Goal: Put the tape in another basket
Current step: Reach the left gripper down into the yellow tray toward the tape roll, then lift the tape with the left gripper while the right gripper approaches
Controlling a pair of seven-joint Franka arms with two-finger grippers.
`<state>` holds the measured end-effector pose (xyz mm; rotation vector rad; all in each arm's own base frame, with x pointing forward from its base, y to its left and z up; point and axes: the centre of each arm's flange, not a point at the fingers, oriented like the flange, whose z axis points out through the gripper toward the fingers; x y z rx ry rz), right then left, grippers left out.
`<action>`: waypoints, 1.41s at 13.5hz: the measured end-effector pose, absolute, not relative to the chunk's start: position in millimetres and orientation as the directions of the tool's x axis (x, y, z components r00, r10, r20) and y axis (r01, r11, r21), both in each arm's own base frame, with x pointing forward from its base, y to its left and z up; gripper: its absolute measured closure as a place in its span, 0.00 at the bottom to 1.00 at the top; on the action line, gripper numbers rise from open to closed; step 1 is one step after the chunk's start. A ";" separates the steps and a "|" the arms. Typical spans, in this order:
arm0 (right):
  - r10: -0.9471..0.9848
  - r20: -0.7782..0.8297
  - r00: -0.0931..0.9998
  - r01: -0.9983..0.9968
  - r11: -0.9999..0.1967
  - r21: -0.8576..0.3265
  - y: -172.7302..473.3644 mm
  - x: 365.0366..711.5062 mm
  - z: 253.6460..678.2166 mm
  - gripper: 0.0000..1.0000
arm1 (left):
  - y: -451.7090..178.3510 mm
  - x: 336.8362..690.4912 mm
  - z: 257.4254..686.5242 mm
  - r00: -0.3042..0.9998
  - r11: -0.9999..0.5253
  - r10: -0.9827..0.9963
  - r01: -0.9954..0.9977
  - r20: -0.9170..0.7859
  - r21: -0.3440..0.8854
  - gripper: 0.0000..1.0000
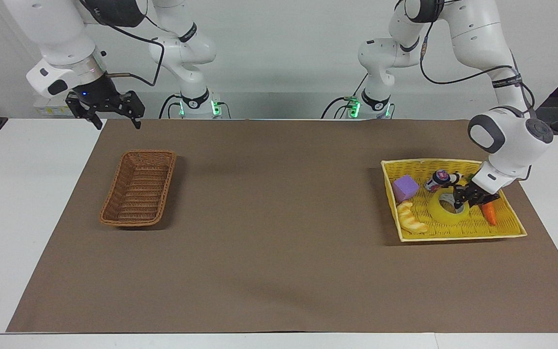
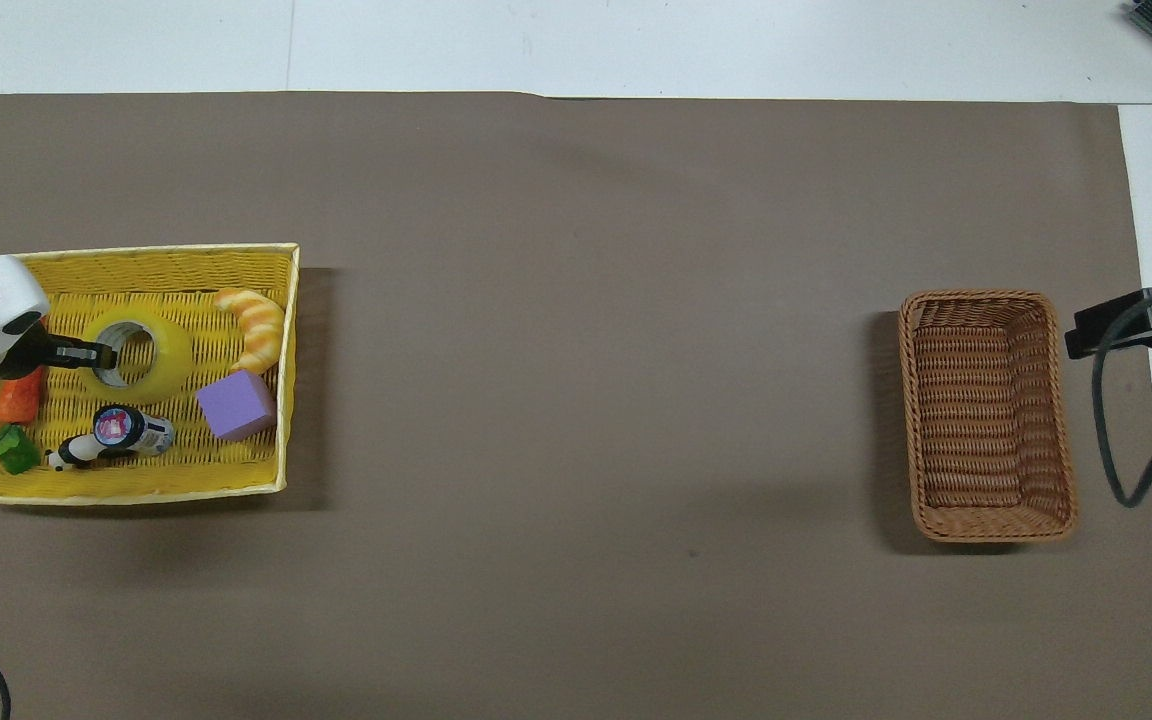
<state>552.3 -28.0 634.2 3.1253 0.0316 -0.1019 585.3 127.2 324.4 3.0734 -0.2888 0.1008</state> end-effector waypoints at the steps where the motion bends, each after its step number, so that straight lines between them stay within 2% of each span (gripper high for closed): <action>1: 0.020 -0.065 0.998 0.021 -1.000 0.014 -28.0 552.1 634.6 0.00 | 126.8 585.7 326.5 0.980 -0.981 -0.184 -0.188 0.075 0.047 0.78; 5: 0.025 -0.067 0.997 0.026 -1.000 0.013 -25.1 551.4 633.6 0.00 | 110.6 586.1 348.7 0.974 -0.976 -0.204 -0.210 0.098 0.063 0.78; 9: 0.033 -0.053 0.998 0.033 -0.999 0.000 -20.5 550.0 630.2 0.00 | 59.5 585.9 386.1 0.978 -0.979 -0.170 -0.181 0.117 0.097 0.78; 13: 0.036 -0.036 0.999 0.032 -0.994 -0.105 -9.3 550.3 611.2 0.00 | -14.7 575.2 418.8 0.989 -0.980 -0.121 -0.133 0.085 0.151 0.78; 15: 0.048 -0.043 0.998 0.040 -0.983 -0.180 -1.5 551.2 596.2 0.00 | -59.0 570.7 422.6 0.993 -0.979 -0.097 -0.107 0.069 0.173 0.78; 19: 0.053 -0.027 0.998 0.042 -0.948 -0.316 25.5 554.8 555.7 0.00 | -141.5 556.4 423.4 0.999 -0.954 -0.046 -0.053 0.028 0.295 0.78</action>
